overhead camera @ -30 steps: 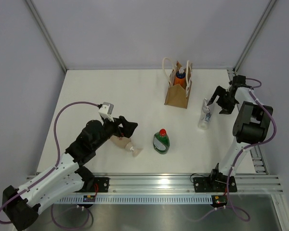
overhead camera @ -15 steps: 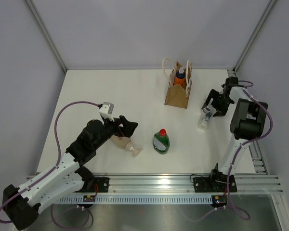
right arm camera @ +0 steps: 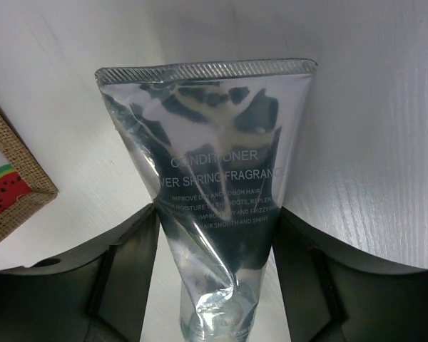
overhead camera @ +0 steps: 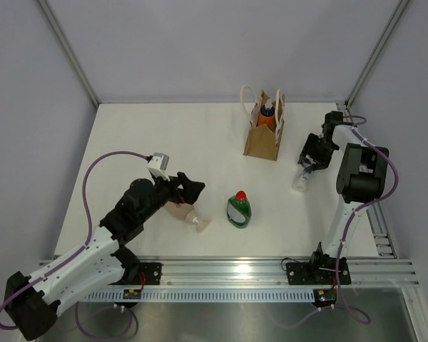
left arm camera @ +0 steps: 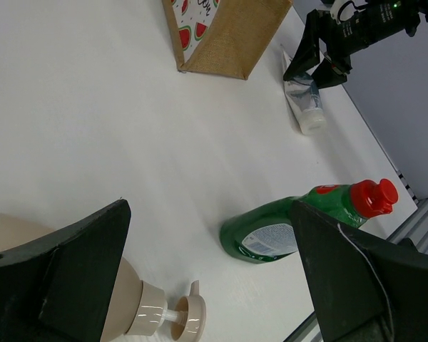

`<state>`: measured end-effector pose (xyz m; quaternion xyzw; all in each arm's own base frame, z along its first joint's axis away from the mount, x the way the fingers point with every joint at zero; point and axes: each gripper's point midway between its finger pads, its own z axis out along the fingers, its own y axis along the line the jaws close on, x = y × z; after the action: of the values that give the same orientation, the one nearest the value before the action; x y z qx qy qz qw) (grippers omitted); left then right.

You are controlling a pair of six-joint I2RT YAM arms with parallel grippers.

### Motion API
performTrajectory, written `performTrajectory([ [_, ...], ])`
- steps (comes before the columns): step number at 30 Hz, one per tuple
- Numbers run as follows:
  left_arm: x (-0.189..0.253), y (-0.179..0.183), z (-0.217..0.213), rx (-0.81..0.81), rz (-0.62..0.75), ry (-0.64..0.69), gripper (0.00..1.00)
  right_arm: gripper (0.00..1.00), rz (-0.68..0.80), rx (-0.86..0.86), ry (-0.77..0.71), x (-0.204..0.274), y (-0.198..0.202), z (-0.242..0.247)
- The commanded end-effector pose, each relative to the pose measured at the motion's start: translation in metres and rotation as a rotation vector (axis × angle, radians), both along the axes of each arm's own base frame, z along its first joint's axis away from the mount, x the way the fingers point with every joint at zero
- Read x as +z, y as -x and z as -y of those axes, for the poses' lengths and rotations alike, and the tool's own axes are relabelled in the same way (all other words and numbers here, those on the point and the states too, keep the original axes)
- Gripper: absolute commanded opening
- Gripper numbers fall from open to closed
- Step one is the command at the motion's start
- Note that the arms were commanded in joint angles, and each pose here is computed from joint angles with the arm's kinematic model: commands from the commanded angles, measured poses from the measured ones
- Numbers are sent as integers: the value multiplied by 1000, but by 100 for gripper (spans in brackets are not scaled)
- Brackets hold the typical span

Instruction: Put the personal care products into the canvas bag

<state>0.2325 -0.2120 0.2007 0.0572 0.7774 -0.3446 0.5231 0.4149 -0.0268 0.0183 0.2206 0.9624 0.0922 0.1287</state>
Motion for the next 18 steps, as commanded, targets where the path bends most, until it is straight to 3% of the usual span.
performTrajectory([
  [1,13,-4,4,2,47,51,99,67,-4,-7,54,1,-4,4],
  [5,13,-5,4,3,57,53,99,51,34,0,29,10,-6,-1],
  [6,14,-5,4,1,58,56,99,42,48,3,19,14,-7,-3],
  [9,14,-4,7,-13,59,68,99,29,77,13,-5,23,-9,-5],
  [18,14,-3,7,-15,67,67,99,2,169,59,-123,46,-10,1],
])
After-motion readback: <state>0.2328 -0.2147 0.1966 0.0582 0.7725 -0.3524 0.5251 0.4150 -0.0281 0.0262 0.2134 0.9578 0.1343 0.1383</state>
